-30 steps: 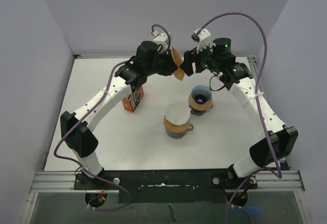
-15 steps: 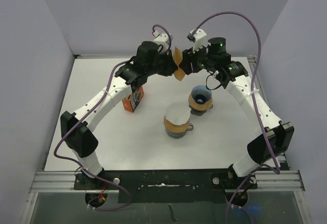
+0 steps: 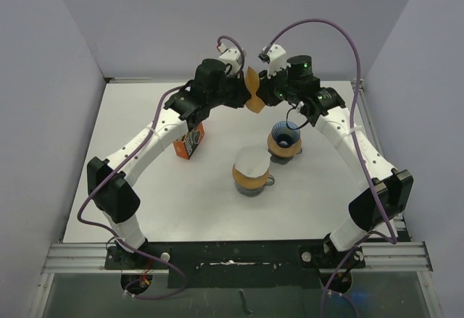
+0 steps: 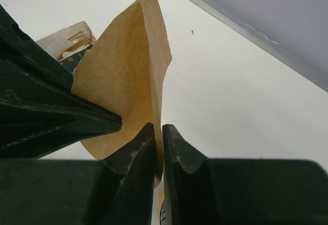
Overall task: Place the coffee filter in the dripper
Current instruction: Place the coffee filter in the coffee dripper.
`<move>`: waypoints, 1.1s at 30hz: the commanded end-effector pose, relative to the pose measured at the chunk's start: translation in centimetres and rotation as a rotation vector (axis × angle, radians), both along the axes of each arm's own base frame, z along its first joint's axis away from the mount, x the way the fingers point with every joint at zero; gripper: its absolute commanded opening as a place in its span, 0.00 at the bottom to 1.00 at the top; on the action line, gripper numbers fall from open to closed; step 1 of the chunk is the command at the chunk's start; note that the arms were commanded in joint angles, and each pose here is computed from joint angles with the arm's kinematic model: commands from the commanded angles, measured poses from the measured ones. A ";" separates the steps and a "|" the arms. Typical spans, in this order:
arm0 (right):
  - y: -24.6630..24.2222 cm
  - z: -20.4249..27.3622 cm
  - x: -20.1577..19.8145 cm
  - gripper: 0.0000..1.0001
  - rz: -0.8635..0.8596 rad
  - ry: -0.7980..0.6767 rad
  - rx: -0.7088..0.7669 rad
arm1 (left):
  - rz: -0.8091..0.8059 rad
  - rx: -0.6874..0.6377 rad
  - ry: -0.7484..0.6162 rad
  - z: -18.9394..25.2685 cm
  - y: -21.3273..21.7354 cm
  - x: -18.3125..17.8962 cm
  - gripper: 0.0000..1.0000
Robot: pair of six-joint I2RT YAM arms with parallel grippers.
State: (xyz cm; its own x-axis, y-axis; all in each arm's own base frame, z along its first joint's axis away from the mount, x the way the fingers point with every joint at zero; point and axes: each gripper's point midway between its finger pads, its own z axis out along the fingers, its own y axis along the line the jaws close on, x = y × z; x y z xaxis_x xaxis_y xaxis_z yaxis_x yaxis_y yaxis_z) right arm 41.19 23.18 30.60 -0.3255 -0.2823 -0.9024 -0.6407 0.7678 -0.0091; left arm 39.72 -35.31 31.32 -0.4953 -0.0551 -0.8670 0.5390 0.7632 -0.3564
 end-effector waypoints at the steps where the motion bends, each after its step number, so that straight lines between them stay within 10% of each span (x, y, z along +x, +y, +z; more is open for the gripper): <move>1: 0.3 3.0 0.5 0.10 -0.019 -0.072 0.035 | 0.015 -0.026 -0.084 2.7 -0.2 0.9 0.00; 8: 0.8 3.4 0.5 0.06 -0.021 -0.071 0.046 | 0.042 -0.013 -0.067 1.7 0.2 1.5 0.00; 23: 1.1 2.5 0.4 0.05 -0.014 -0.047 0.048 | 0.091 -0.066 -0.007 1.0 2.0 3.1 0.35; 33: 0.9 1.7 0.8 0.12 -0.030 -0.033 0.032 | 0.043 -0.085 -0.011 1.2 1.7 2.6 0.17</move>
